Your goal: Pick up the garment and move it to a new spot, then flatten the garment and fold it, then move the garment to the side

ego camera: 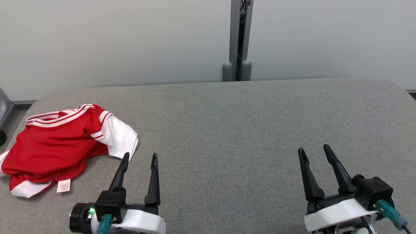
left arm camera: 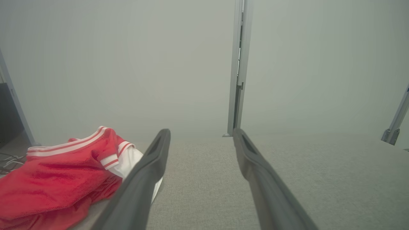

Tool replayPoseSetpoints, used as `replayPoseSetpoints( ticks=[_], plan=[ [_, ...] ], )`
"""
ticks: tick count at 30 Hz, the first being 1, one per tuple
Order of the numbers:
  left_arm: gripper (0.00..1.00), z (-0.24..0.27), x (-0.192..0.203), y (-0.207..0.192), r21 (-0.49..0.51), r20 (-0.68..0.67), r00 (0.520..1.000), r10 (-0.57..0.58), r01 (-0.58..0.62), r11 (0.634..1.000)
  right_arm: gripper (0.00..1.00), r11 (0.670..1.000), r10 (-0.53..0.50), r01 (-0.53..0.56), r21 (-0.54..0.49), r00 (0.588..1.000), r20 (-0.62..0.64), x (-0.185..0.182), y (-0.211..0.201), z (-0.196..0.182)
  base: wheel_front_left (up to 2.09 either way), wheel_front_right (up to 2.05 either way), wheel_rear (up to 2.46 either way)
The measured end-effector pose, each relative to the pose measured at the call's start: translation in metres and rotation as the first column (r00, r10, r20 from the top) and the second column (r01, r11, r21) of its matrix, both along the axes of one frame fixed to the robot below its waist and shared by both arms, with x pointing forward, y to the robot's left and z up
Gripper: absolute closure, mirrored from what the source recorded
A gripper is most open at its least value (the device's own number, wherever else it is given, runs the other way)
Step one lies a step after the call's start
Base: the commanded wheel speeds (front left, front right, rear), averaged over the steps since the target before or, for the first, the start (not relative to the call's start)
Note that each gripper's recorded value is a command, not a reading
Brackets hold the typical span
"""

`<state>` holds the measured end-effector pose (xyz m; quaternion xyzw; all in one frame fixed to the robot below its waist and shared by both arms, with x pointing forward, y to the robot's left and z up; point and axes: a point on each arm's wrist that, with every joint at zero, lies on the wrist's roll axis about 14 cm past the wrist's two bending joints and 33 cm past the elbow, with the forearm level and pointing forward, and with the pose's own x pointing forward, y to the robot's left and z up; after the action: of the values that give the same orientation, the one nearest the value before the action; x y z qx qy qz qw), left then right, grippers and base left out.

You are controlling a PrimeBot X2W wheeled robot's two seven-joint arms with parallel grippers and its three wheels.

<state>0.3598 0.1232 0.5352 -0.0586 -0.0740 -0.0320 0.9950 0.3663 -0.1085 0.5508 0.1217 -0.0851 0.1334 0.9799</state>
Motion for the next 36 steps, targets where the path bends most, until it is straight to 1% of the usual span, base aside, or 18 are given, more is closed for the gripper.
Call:
replayPoseSetpoints(
  ticks=[9, 17, 31, 36],
  plan=[
    [0.00, 0.003, 0.002, -0.002, 0.062, 0.021, 1.000, -0.004, 0.002, 0.998, 0.00, 0.998, 0.010, -0.008, -0.061, 0.999, 0.032, 0.001, 0.005, 0.001, 0.00, 0.00, 0.00],
    [0.00, 0.004, 0.002, -0.001, 0.098, 0.034, 0.999, 0.008, -0.011, 0.995, 0.00, 0.993, 0.031, -0.025, -0.113, 0.998, 0.053, 0.000, 0.013, 0.001, 0.00, 0.00, 0.00],
    [0.00, 0.000, 0.003, 0.000, 0.100, 0.020, 1.000, 0.009, -0.011, 0.995, 0.00, 0.993, 0.036, -0.032, -0.111, 0.999, 0.037, -0.001, 0.014, -0.004, 0.00, 0.00, 0.00],
    [0.00, 0.001, 0.001, 0.005, 0.099, 0.023, 0.999, 0.025, -0.027, 0.995, 0.00, 0.992, 0.063, -0.060, -0.111, 0.998, 0.030, -0.001, 0.023, -0.006, 0.00, 0.00, 0.00]
  ],
)
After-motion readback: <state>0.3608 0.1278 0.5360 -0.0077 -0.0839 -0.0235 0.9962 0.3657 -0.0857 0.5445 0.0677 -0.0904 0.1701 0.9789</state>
